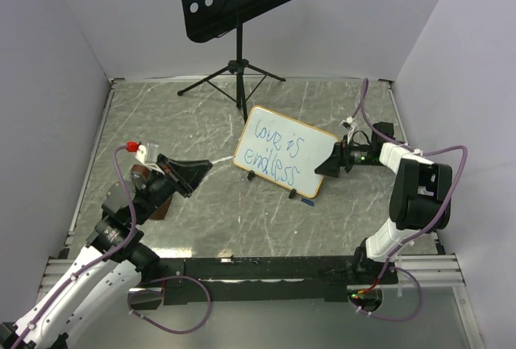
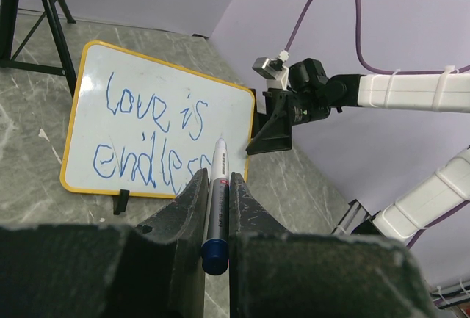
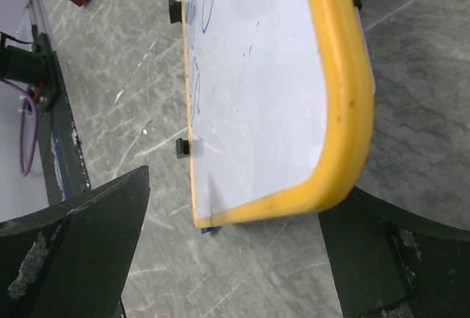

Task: Write a sentence on the whiteboard
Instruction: Place the whiteboard on the whiteboard stand, then close the whiteboard marker at the center of the board.

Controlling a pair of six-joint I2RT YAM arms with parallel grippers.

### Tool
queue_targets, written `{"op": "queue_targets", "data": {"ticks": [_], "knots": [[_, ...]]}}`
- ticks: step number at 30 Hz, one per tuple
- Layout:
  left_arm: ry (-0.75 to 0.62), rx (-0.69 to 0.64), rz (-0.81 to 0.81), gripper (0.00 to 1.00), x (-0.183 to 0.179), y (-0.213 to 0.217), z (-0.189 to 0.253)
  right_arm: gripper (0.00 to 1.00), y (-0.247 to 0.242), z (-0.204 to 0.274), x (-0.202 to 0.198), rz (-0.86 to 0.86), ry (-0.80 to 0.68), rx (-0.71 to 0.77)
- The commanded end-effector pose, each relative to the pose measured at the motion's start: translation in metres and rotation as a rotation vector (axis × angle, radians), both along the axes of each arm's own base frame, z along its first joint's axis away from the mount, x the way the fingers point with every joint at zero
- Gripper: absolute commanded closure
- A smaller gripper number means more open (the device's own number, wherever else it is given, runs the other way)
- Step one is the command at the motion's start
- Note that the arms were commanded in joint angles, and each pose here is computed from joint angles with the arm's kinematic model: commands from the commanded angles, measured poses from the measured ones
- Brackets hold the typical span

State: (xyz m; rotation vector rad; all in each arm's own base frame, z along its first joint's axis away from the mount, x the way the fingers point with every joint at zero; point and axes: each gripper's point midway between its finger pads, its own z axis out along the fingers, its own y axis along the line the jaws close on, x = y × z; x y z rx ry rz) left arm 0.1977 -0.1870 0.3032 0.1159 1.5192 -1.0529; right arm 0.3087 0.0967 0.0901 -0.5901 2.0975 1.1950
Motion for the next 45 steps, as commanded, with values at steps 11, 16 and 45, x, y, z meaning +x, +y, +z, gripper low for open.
{"op": "queue_targets", "data": {"ticks": [11, 16, 45], "knots": [[-0.036, -0.036, -0.024, 0.99, -0.007, 0.0, 0.009, 0.0, -0.026, 0.001, -0.03, 0.014, -0.082, -0.108], [-0.039, -0.043, -0.028, 0.99, -0.008, 0.0, 0.007, 0.0, -0.028, 0.011, -0.038, 0.016, -0.075, -0.12], [-0.056, -0.024, -0.034, 0.99, -0.012, 0.001, -0.001, 0.41, 0.017, -0.014, -0.121, 0.504, -0.494, -0.676]]}}
